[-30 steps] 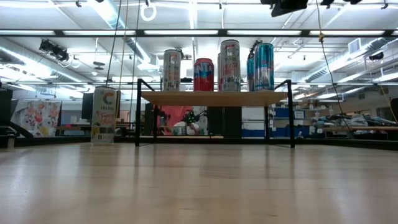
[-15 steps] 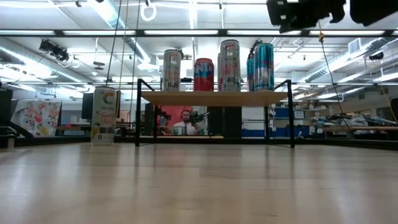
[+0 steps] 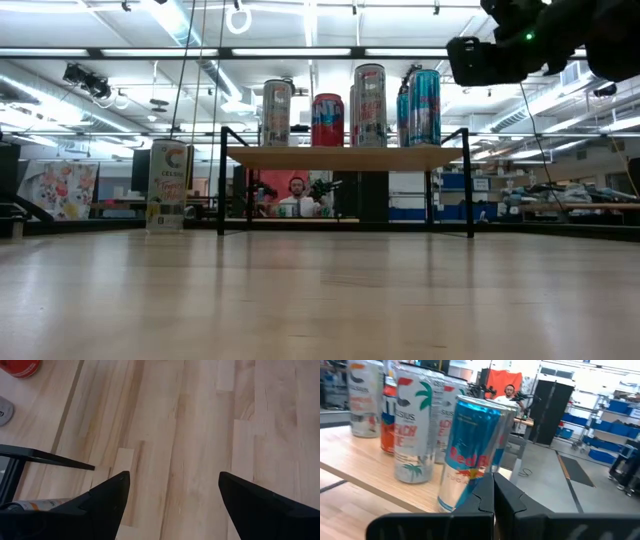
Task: Place canned beverage on shelf
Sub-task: Put the blue soda can on the shelf aligned with the other blue soda can, then put the white yellow soda can on the shelf aligned with the other white yellow soda can
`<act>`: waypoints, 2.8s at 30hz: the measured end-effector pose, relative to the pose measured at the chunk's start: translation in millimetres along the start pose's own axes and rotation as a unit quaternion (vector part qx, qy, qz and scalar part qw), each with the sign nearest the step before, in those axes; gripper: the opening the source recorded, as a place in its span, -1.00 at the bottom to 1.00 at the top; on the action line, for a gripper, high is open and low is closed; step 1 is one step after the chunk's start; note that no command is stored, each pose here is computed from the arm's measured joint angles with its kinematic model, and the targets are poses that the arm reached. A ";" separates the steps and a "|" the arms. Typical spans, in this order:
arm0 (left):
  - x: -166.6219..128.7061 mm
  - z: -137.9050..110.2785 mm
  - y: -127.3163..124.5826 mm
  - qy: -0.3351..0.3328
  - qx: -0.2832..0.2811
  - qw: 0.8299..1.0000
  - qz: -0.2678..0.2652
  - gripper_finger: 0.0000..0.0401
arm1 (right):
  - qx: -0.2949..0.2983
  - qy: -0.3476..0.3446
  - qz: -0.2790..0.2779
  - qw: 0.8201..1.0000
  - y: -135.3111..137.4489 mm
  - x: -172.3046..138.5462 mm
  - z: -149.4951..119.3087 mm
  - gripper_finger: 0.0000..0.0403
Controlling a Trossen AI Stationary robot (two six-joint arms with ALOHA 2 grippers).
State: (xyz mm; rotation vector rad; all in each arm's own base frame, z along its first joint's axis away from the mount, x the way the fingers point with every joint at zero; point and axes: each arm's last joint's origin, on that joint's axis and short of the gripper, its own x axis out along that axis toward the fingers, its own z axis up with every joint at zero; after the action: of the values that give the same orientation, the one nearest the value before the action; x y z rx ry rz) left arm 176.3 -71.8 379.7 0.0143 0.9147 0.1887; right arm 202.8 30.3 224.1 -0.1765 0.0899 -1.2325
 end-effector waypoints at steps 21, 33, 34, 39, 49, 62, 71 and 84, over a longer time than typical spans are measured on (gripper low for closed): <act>0.0 0.1 0.0 -0.001 0.001 1.000 0.001 0.58 | 0.062 -0.025 0.013 0.998 8.6 29.5 -4.6 -0.99; 0.0 0.1 0.0 -0.001 0.001 1.000 0.001 0.58 | 0.079 -0.039 0.034 0.996 7.4 46.5 -7.7 -0.99; 0.0 0.1 0.0 -0.001 0.000 1.000 0.001 0.58 | 0.077 -0.035 0.030 0.996 7.2 48.6 -9.3 -0.99; 0.0 0.1 0.1 -0.001 0.000 1.000 0.001 0.58 | 0.082 -0.021 0.041 0.996 7.8 58.5 -17.6 -0.99; 0.0 0.1 0.1 -0.001 0.000 1.000 0.001 0.58 | 0.093 -0.022 0.041 0.995 5.2 66.1 -18.5 -0.99; 0.0 0.1 0.1 -0.001 -0.002 1.000 0.001 0.58 | 0.095 -0.031 0.050 0.994 12.3 31.0 -7.8 -0.97; 0.0 0.2 0.2 -0.003 -0.008 1.000 0.005 0.58 | 0.126 -0.081 0.137 0.979 9.7 -11.4 13.7 -0.88; 2.5 16.0 2.9 -0.063 0.002 0.998 -0.002 0.58 | 0.090 -0.095 0.184 0.974 8.1 -38.0 17.4 -0.85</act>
State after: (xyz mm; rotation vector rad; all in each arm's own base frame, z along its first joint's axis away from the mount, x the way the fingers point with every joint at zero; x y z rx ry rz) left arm 190.0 -67.4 387.8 0.0287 0.7893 0.1801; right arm 200.6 70.2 238.7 -0.1128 -0.1490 -0.8437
